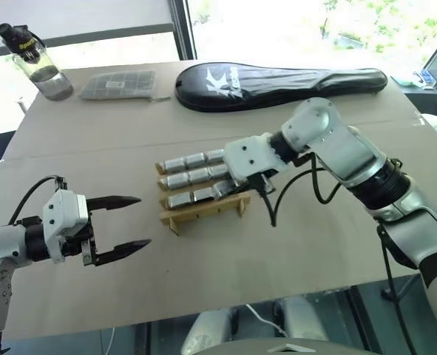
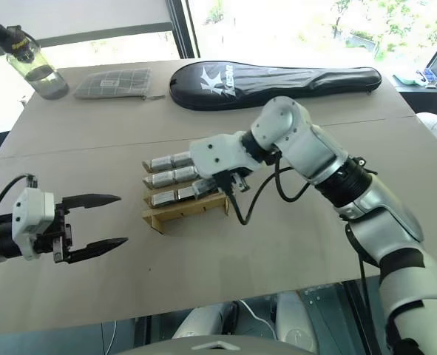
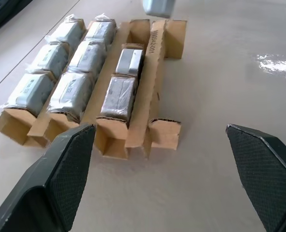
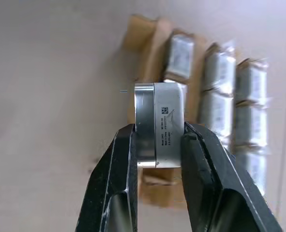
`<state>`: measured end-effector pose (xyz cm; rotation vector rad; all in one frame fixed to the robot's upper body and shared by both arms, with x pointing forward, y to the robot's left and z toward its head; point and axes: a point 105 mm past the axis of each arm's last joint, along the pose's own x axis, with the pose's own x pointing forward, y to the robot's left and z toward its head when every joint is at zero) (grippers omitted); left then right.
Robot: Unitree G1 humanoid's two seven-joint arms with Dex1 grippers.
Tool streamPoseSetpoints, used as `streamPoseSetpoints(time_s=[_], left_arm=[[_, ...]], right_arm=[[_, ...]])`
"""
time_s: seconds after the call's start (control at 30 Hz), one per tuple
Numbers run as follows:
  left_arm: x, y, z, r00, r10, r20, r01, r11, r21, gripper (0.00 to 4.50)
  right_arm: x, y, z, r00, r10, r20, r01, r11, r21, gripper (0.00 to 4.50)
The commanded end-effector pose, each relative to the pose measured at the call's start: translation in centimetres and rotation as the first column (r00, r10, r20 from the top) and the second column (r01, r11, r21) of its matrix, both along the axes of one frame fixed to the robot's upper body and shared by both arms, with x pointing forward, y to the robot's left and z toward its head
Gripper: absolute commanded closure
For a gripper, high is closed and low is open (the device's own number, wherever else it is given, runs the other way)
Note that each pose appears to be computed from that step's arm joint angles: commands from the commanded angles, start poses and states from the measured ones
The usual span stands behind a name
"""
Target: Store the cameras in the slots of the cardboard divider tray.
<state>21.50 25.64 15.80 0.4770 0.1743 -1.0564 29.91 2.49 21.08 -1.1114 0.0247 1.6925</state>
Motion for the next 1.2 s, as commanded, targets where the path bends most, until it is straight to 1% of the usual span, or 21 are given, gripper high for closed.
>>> streamPoseSetpoints(time_s=[0.03,0.1,0.2,0.27,0.4,0.67,0.93,1.07,1.13,1.17,1.2], left_arm=[[0.1,0.1,0.4,1.0,-0.012,0.023,0.012,1.0,0.021,0.0],[0.2,0.1,0.5,1.0,-0.013,0.024,0.012,1.0,0.023,0.0],[0.3,0.2,0.5,1.0,-0.014,0.025,0.013,1.0,0.024,0.0],[0.3,0.3,0.5,1.0,-0.014,0.026,0.013,1.0,0.025,0.0],[0.3,0.3,0.4,1.0,-0.018,0.02,0.018,0.999,0.029,0.0],[0.3,0.5,0.4,1.0,-0.02,0.017,0.02,0.999,0.036,0.0],[0.3,0.5,0.3,1.0,-0.022,0.018,0.022,0.999,0.034,0.0],[0.3,0.5,0.2,1.0,-0.022,0.02,0.022,0.999,0.031,0.0],[0.3,0.4,0.2,1.0,-0.021,0.02,0.021,0.999,0.029,0.0],[0.3,0.4,0.2,1.0,-0.021,0.02,0.02,0.999,0.029,0.0],[0.2,0.4,0.1,1.0,-0.02,0.02,0.019,0.999,0.027,0.0]], right_arm=[[1.5,0.0,1.4,0.993,-0.113,0.043,0.112,0.993,0.03,3.8],[2.5,-0.1,1.1,0.981,-0.192,0.015,0.192,0.981,0.018,3.8],[3.2,-0.1,0.5,0.969,-0.247,-0.02,0.247,0.969,-0.003,3.8],[3.4,-0.1,-0.1,0.962,-0.268,-0.052,0.267,0.963,-0.023,3.8],[2.7,0.3,-2.0,0.957,-0.26,-0.13,0.254,0.965,-0.057,3.8],[2.4,0.5,-3.5,0.959,-0.255,-0.122,0.247,0.966,-0.08,3.8],[3.3,0.2,-5.2,0.955,-0.287,-0.081,0.276,0.953,-0.123,3.8],[2.9,0.3,-5.7,0.963,-0.259,-0.072,0.247,0.959,-0.14,3.8],[2.8,0.5,-5.6,0.966,-0.248,-0.076,0.237,0.964,-0.123,2.75],[2.8,0.6,-5.4,0.963,-0.253,-0.088,0.243,0.964,-0.109,2.43],[2.8,0.7,-5.0,0.958,-0.266,-0.102,0.258,0.962,-0.085,1.96]])
